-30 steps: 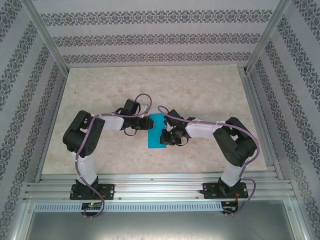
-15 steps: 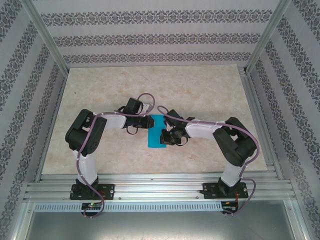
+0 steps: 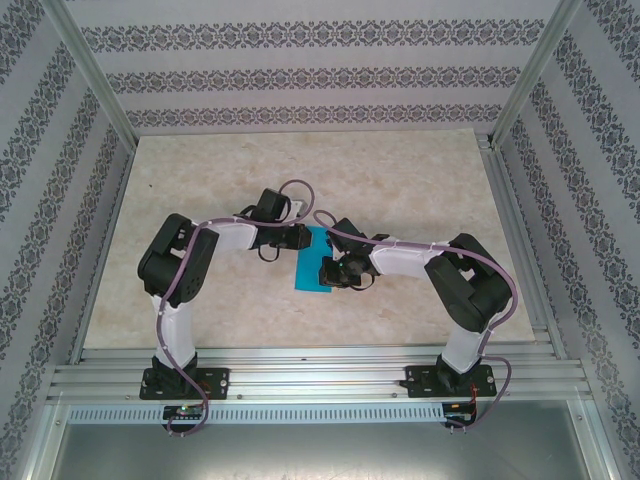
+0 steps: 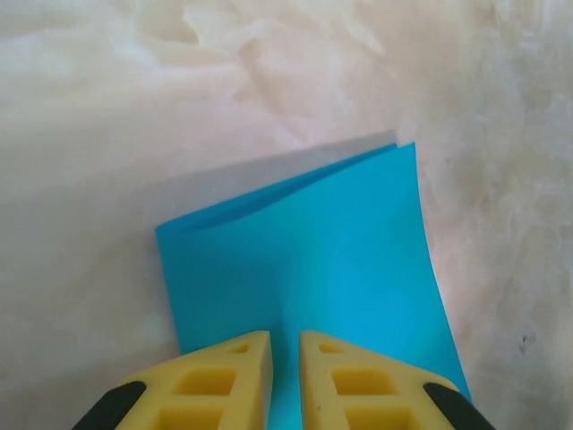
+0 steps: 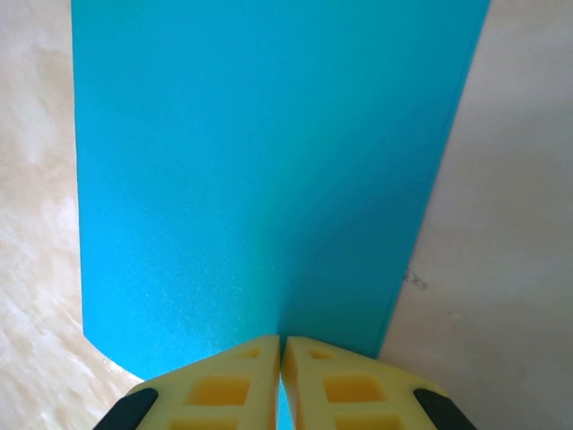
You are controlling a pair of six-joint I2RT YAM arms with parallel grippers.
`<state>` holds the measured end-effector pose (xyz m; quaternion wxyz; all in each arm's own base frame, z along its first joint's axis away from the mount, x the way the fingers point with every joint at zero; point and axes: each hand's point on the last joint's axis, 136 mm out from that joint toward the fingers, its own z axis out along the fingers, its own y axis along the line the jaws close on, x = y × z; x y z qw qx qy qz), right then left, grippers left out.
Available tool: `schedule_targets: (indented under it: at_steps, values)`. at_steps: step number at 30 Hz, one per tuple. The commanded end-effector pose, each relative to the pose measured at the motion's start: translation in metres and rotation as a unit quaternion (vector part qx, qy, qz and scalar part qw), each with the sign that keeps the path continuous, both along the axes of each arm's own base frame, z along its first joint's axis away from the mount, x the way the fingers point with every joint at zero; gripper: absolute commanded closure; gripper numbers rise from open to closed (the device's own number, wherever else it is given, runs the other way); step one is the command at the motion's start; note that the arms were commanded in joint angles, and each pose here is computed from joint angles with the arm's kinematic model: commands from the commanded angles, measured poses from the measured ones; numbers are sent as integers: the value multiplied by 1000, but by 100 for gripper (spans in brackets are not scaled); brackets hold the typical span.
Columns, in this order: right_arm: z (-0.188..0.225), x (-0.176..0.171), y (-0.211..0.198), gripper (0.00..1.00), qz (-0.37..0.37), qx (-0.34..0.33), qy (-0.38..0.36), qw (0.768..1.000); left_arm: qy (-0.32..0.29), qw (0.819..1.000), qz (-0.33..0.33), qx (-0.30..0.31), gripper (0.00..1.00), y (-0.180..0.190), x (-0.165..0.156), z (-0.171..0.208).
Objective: Fold a paper plane with a square sheet of paper (fold left side to right side)
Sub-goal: First fold in half a square sheet of paper at the center of the table.
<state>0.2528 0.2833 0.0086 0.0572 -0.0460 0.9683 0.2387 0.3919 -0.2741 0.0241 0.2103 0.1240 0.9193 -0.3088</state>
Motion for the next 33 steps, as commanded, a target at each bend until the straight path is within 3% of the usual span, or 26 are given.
schedule_targets:
  at_steps: [1, 24, 30, 33]
  values:
    - [-47, -40, -48, 87, 7, -117, 70, 991, -45, 997, 44, 46, 81, 24, 36, -7]
    - [-46, -41, -48, 87, 8, -118, 71, 990, -57, 996, 62, 20, 78, 20, 84, -4]
    - [-45, -40, -47, 87, 9, -116, 71, 991, -54, 995, 75, 32, 78, 32, 90, -10]
    - [-43, -39, -46, 87, 9, -114, 68, 991, -66, 994, 85, 22, 77, 43, 92, 8]
